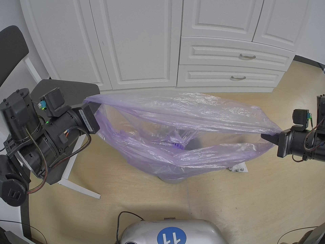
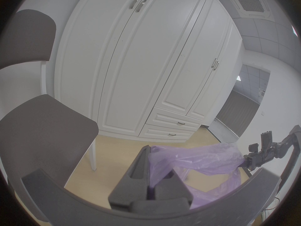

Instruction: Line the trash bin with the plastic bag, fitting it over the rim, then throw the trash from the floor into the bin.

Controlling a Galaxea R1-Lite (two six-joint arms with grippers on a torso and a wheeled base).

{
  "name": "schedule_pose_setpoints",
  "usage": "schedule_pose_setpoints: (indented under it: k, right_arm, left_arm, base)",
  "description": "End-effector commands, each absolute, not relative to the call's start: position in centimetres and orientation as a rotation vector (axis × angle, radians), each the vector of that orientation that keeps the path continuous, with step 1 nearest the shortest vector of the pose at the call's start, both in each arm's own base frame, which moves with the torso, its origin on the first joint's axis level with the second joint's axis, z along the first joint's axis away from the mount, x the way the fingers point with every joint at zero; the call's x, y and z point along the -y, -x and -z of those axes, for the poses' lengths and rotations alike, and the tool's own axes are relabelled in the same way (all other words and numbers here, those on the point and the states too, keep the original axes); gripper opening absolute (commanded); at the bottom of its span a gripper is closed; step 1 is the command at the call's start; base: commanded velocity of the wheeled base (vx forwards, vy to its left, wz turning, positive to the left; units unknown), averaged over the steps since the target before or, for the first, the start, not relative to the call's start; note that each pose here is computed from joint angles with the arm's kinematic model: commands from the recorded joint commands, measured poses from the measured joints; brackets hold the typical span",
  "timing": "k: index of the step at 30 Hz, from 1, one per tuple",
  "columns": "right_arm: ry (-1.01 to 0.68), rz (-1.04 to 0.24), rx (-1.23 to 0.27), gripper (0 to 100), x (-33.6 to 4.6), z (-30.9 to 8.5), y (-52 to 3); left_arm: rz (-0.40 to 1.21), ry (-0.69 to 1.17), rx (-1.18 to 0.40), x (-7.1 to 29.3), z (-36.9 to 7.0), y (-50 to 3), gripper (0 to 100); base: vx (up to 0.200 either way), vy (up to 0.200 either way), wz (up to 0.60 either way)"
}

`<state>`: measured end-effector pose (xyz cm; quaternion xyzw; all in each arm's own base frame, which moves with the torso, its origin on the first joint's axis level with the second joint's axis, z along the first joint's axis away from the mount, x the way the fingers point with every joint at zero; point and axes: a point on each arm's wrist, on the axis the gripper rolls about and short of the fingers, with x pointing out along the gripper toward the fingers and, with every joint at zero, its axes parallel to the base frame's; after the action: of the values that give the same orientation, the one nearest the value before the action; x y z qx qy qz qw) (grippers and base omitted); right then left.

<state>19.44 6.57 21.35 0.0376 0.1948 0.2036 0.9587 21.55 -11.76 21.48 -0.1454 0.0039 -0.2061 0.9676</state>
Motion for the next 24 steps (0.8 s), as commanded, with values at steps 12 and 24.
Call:
schedule_pose_setpoints:
  k: [12, 24]
  right_arm:
    - [-0.009, -0.394, -0.402, 0, -5.9, -20.7, -19.1]
    - [0.066, -0.389, -0.429, 0, -5.6, -19.6, -19.1]
  left_arm:
    - [0.400, 0.286, -0.027, 11.3, -20.9, -21.5, 0]
    - [0.405, 0.283, -0.035, 11.3, -20.7, -21.6, 0]
  base:
    - [0.000, 0.000, 0.00]
    - [0.000, 0.000, 0.00]
